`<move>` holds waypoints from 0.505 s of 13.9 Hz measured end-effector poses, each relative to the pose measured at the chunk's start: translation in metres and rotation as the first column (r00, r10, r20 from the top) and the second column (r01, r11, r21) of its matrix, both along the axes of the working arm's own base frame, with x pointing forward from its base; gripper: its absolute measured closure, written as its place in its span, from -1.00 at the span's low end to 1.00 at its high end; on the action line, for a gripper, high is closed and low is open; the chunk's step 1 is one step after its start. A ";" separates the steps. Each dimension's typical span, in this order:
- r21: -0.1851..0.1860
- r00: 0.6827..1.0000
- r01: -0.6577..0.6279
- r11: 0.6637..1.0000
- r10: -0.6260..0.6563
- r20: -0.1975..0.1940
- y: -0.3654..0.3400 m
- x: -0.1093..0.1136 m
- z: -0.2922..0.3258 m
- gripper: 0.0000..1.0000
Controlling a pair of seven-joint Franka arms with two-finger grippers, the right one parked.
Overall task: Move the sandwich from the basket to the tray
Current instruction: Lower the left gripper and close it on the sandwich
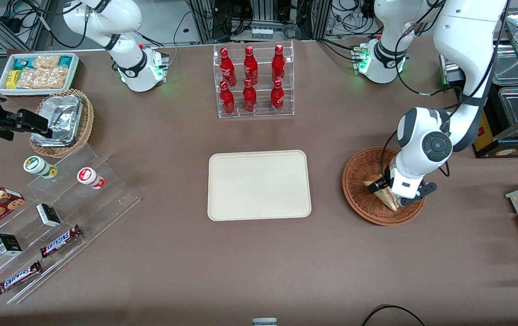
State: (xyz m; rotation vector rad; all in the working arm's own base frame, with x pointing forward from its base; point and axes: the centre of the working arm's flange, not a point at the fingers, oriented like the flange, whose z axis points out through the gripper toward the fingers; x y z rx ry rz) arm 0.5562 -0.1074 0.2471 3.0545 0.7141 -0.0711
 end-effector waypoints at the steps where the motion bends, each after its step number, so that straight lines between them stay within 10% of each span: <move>1: 0.000 1.000 0.000 1.000 0.000 0.001 0.000 0.000 0.001 -0.52; 4: 0.006 1.000 -0.002 1.000 0.002 -0.009 0.001 0.005 0.019 0.15; 7: 0.017 1.000 0.005 1.000 -0.004 -0.012 -0.004 0.024 0.087 0.39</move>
